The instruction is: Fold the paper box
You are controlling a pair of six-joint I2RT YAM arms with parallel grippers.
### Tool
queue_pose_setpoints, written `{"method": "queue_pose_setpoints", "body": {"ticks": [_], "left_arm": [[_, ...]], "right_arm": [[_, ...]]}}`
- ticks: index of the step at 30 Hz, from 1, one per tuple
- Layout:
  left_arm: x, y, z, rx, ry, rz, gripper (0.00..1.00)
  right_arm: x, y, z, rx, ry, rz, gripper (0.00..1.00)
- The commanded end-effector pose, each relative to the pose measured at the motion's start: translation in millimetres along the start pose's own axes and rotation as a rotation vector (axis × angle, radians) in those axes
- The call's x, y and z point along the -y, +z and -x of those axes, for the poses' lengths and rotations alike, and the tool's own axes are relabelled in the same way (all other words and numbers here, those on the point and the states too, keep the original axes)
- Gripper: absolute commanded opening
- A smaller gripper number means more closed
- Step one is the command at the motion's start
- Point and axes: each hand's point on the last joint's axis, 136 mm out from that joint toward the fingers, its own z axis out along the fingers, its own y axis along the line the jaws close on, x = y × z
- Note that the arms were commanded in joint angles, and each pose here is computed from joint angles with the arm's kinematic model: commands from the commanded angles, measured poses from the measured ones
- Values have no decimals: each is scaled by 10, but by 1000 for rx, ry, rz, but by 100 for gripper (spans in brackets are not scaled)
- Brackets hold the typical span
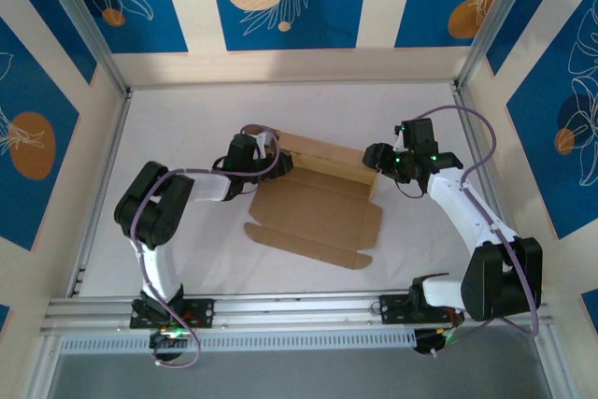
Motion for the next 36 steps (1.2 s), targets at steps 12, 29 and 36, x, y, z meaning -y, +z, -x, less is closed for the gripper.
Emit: {"method": "queue_pose_setpoints", "body": {"ticks": [12, 29, 36], "left_arm": [[-255, 205, -284, -124, -11, 147, 48], [-624, 204, -594, -259, 45, 439, 49], [-586, 131, -637, -272, 39, 435, 49]], "right_arm": [[154, 90, -310, -134, 3, -69, 63], [167, 89, -336, -142, -5, -92, 63], [160, 49, -291, -134, -22, -103, 63]]}}
